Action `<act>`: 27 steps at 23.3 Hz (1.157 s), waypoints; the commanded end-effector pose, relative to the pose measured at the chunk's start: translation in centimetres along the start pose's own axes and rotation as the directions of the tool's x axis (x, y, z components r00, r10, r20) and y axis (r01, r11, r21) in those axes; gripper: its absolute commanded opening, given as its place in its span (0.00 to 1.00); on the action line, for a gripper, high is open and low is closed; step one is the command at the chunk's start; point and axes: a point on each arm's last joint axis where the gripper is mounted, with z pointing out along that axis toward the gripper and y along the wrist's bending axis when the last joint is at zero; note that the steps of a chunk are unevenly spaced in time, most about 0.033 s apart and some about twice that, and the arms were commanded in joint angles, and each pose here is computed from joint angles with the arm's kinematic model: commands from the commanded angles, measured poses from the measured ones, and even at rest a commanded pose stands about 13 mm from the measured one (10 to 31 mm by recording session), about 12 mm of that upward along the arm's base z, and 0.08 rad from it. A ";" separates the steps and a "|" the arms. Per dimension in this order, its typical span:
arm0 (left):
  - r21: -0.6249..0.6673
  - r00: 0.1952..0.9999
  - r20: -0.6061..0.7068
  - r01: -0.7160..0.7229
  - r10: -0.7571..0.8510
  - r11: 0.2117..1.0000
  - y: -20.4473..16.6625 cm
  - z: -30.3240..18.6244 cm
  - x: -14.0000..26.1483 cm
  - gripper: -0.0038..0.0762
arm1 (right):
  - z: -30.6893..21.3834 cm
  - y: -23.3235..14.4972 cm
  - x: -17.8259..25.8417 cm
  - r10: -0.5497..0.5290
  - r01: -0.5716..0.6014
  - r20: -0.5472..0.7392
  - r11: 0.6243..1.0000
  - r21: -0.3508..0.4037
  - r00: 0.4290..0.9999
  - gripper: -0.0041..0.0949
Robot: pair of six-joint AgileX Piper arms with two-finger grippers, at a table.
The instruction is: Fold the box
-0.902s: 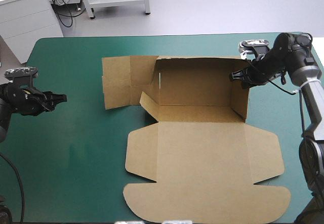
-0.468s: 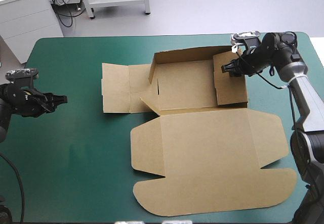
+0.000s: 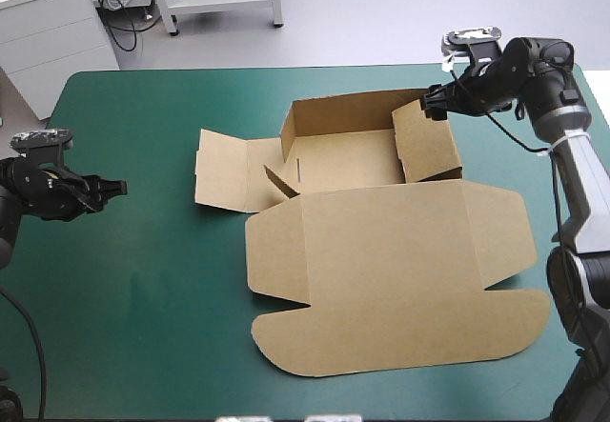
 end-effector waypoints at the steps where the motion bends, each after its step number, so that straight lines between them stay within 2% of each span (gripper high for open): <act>1: 0.012 0.995 0.095 0.006 -0.007 1.000 -0.2 -1.7 -0.8 0.48 | -5.2 0.9 -0.5 -0.019 0.018 0.015 0.997 0.070 1.000 0.79; 3: 0.015 0.995 0.098 0.009 -0.010 1.000 -0.2 -1.7 -0.9 0.48 | -5.8 1.7 -0.4 -0.040 0.039 0.010 0.994 0.098 0.999 0.77; 7: 0.017 0.995 0.096 0.007 -0.009 1.000 -0.2 -1.7 -0.9 0.48 | -5.7 3.3 -0.5 -0.048 0.046 0.018 0.996 0.073 0.999 0.76; 9: 0.021 0.995 0.101 0.011 -0.013 1.000 -0.3 -1.7 -0.9 0.48 | -4.6 3.1 -0.6 -0.050 0.049 0.004 0.995 0.088 0.999 0.76; 10: 0.028 0.995 0.101 0.014 -0.017 0.999 -0.3 -1.7 -0.9 0.48 | -3.4 2.6 -0.8 -0.061 0.062 -0.005 0.990 0.125 0.998 0.76; 13: 0.038 0.995 0.100 0.004 -0.008 0.999 -0.4 -1.7 -0.9 0.48 | -0.5 2.2 -1.2 -0.079 0.079 -0.003 0.986 0.147 0.997 0.76; 18: 0.043 0.995 0.097 0.004 -0.008 0.999 -0.5 -1.7 -0.9 0.48 | 6.0 1.0 -0.4 -0.050 0.065 -0.113 0.989 0.134 0.992 0.75; 21: 0.045 0.996 0.093 0.005 -0.009 0.999 -0.5 -1.7 -0.8 0.48 | 7.4 0.3 0.1 -0.012 0.029 -0.147 0.993 0.110 0.989 0.75; 24: 0.045 0.996 0.087 0.005 -0.008 0.999 -0.5 -1.7 -0.8 0.48 | 7.8 -0.1 0.2 0.004 0.012 -0.156 0.994 0.105 0.988 0.63; 27: 0.045 0.996 0.087 0.005 -0.008 0.999 -0.5 -1.7 -0.8 0.48 | 7.8 -0.2 0.3 0.007 0.011 -0.160 0.994 0.106 0.987 0.42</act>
